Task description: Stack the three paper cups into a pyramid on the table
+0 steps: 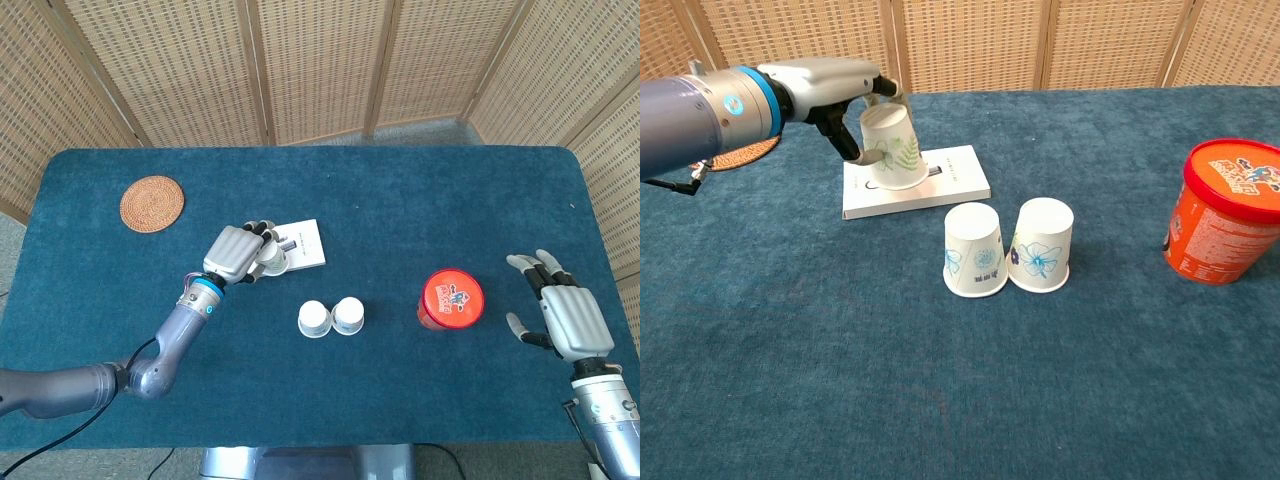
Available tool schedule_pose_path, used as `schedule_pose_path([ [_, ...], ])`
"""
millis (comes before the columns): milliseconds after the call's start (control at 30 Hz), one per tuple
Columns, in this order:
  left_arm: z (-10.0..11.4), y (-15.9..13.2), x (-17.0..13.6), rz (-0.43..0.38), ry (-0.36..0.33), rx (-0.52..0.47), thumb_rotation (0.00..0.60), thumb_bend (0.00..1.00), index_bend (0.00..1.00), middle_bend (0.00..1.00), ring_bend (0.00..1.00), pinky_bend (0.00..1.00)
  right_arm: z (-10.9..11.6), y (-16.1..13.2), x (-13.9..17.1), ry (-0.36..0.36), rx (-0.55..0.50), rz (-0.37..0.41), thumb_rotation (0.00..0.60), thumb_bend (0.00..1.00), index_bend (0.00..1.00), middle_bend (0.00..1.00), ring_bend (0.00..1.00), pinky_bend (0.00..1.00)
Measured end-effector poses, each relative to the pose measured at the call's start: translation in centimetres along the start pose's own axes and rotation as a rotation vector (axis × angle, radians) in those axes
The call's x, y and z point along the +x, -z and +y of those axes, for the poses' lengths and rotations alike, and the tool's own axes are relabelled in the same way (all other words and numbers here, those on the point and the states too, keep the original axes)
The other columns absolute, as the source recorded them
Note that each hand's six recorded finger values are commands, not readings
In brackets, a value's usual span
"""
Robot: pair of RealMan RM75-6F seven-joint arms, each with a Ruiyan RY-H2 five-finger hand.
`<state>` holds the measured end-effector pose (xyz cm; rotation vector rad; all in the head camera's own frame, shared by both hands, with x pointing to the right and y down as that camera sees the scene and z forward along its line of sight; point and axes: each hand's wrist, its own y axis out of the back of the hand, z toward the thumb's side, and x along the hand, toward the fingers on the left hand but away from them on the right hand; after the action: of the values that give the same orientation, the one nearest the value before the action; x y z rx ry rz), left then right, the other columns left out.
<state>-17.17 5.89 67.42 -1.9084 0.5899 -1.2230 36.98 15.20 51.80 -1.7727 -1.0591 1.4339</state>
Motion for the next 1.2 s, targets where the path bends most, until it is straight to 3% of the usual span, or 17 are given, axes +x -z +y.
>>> schedule_pose_path([
  [500, 3.4, -5.9, -3.6, -0.214, -0.030, -0.126, 0.600, 0.47, 0.40, 0.21, 0.26, 0.59, 0.1, 0.1, 0.5, 0.005, -0.008, -0.001, 0.600, 0.39, 0.14, 0.18, 0.00, 0.24],
  [833, 2.6, -9.8, -4.1, -0.311, 0.004, -0.106, 0.600, 0.46, 0.40, 0.21, 0.25, 0.59, 0.2, 0.7, 0.8, 0.010, -0.019, -0.008, 0.600, 0.39, 0.14, 0.18, 0.00, 0.23],
  [1200, 1.7, -11.4, -3.8, -0.322, 0.032, -0.073, 0.600, 0.46, 0.39, 0.21, 0.25, 0.58, 0.4, 1.5, 1.2, 0.017, -0.027, -0.020, 0.600, 0.39, 0.14, 0.18, 0.00, 0.23],
])
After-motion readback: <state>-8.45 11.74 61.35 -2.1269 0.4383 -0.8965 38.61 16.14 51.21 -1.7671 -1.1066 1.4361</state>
